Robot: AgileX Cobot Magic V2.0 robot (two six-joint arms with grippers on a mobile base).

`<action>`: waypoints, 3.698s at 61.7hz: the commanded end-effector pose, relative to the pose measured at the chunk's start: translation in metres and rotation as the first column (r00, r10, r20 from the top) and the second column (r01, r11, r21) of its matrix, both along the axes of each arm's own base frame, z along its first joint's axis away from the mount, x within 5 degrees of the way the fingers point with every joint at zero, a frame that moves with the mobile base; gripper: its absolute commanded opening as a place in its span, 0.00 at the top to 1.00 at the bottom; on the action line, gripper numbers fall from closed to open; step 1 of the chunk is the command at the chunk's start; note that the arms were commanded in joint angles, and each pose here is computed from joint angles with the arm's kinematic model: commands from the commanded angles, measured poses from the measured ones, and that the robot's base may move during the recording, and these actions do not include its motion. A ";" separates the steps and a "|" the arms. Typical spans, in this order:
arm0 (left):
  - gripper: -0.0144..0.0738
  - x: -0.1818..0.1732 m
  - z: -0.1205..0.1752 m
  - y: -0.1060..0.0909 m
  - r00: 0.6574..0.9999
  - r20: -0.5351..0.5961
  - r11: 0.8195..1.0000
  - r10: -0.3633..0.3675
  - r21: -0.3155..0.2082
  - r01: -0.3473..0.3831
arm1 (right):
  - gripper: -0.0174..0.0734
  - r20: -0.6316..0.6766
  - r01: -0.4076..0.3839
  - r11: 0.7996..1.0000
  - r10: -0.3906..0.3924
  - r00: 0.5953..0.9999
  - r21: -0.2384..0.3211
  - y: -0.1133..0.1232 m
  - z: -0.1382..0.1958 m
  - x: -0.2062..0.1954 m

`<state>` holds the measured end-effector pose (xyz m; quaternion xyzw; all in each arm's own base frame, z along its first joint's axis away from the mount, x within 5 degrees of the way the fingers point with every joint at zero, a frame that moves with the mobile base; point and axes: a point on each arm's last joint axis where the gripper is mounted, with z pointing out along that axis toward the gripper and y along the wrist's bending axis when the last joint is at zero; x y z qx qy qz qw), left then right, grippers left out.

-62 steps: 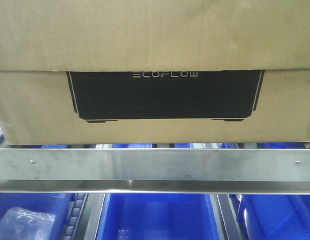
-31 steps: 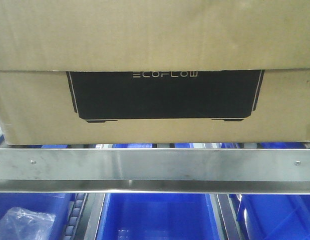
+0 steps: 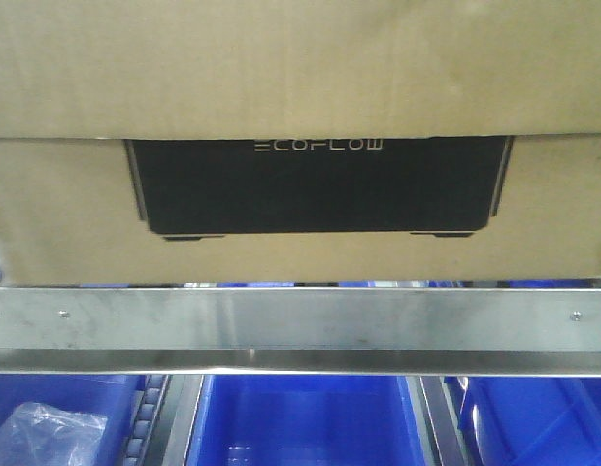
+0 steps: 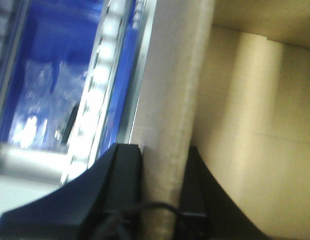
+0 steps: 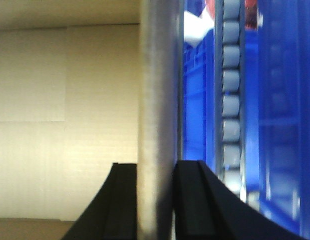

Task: Grab box from left shelf to table start
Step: 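Lift the box with both grippers and pull it off the shelf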

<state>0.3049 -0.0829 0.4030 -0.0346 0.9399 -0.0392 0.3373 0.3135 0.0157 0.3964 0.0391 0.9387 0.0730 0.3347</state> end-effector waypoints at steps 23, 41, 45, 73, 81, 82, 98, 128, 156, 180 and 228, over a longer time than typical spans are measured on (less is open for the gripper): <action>0.93 -0.091 0.052 0.028 0.964 0.263 0.992 0.039 -0.127 -0.006 | 0.78 0.276 0.021 0.998 -0.035 0.961 0.053 -0.002 0.050 -0.120; 0.93 -0.156 0.053 0.047 0.929 0.370 0.988 0.023 -0.147 0.035 | 0.78 0.371 0.012 0.998 -0.031 0.928 0.055 -0.003 0.053 -0.192; 0.93 -0.173 0.053 0.052 0.917 0.399 0.987 0.026 -0.158 0.040 | 0.78 0.397 0.008 0.998 -0.029 0.918 0.055 -0.004 0.055 -0.209; 0.93 -0.234 0.065 0.070 0.836 0.548 0.980 0.009 -0.171 0.102 | 0.78 0.460 -0.002 0.999 -0.022 0.888 0.050 -0.004 0.061 -0.254; 0.93 -0.238 0.068 0.071 0.817 0.577 0.978 0.013 -0.178 0.111 | 0.78 0.460 -0.002 0.999 -0.022 0.888 0.050 -0.004 0.061 -0.254; 0.93 -0.238 0.068 0.071 0.817 0.577 0.978 0.013 -0.178 0.111 | 0.78 0.460 -0.002 0.999 -0.022 0.888 0.050 -0.004 0.061 -0.254; 0.93 -0.238 0.069 0.071 0.809 0.587 0.977 0.014 -0.180 0.114 | 0.78 0.467 -0.001 0.999 -0.023 0.884 0.051 -0.004 0.061 -0.254; 0.93 -0.237 0.075 0.070 0.773 0.634 0.974 0.017 -0.186 0.130 | 0.78 0.453 -0.002 0.999 -0.021 0.891 0.050 -0.004 0.060 -0.254; 0.93 -0.237 0.074 0.070 0.774 0.632 0.974 0.017 -0.186 0.130 | 0.78 0.452 -0.002 0.999 -0.020 0.892 0.049 -0.004 0.060 -0.254; 0.93 -0.239 0.071 0.066 0.802 0.597 0.961 0.013 -0.228 0.154 | 0.78 0.446 -0.003 0.999 -0.020 0.895 0.049 -0.004 0.059 -0.255; 0.93 -0.239 0.071 0.066 0.802 0.597 0.961 0.013 -0.228 0.154 | 0.78 0.443 -0.003 0.999 -0.019 0.896 0.048 -0.004 0.059 -0.255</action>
